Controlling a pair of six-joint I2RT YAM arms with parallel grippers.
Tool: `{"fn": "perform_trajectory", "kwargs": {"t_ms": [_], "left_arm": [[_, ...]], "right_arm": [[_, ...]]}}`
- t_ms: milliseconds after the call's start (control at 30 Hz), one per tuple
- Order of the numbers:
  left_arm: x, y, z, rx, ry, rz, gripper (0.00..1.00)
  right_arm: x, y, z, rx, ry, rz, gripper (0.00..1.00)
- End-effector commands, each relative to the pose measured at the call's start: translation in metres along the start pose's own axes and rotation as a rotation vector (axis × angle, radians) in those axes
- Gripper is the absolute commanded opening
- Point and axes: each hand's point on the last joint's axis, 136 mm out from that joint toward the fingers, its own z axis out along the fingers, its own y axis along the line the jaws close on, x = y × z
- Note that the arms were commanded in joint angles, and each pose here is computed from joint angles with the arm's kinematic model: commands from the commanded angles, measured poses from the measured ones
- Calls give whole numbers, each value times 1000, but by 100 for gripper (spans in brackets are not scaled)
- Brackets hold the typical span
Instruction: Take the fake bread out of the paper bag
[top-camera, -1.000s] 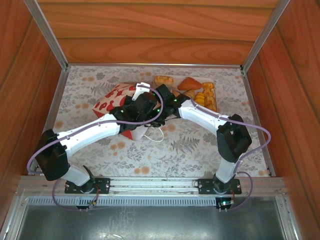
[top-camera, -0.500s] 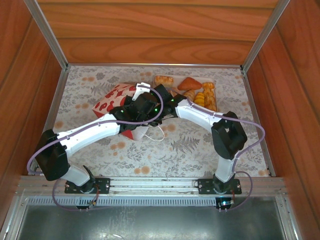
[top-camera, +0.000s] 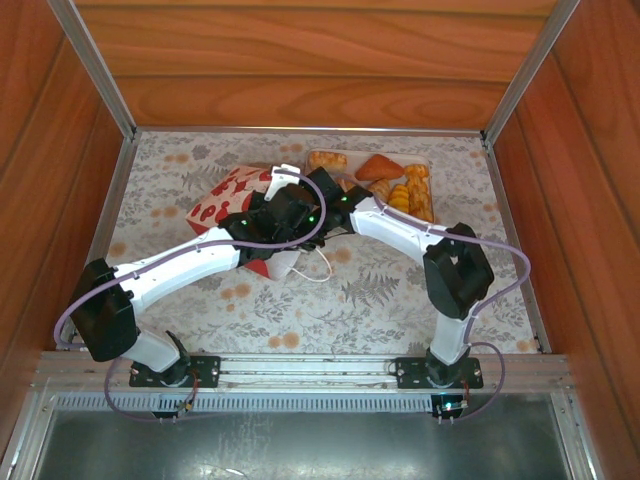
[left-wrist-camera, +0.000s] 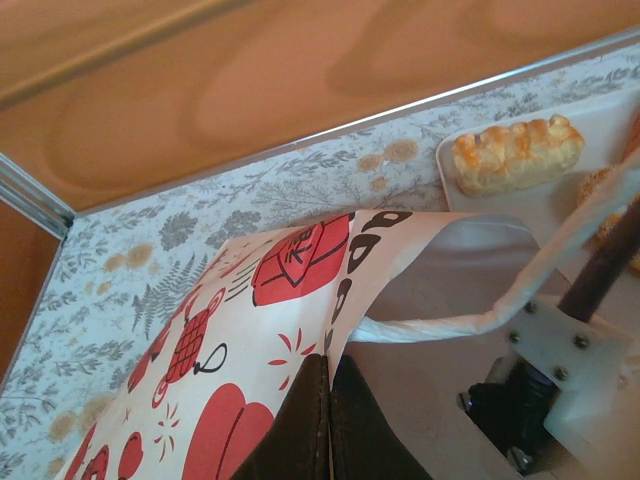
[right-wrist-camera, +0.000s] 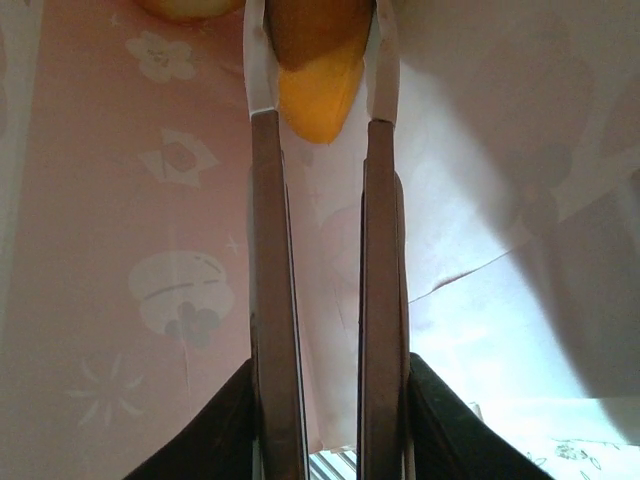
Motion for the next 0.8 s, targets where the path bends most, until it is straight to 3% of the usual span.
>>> {"fn": "perform_trajectory", "kwargs": {"t_ms": [0, 767], "left_arm": [[2, 14, 7, -64, 4, -10, 0], [13, 58, 19, -177, 27, -38, 0]], "right_arm": [[3, 34, -35, -64, -64, -90, 0], [39, 26, -94, 25, -161, -130, 0]]}}
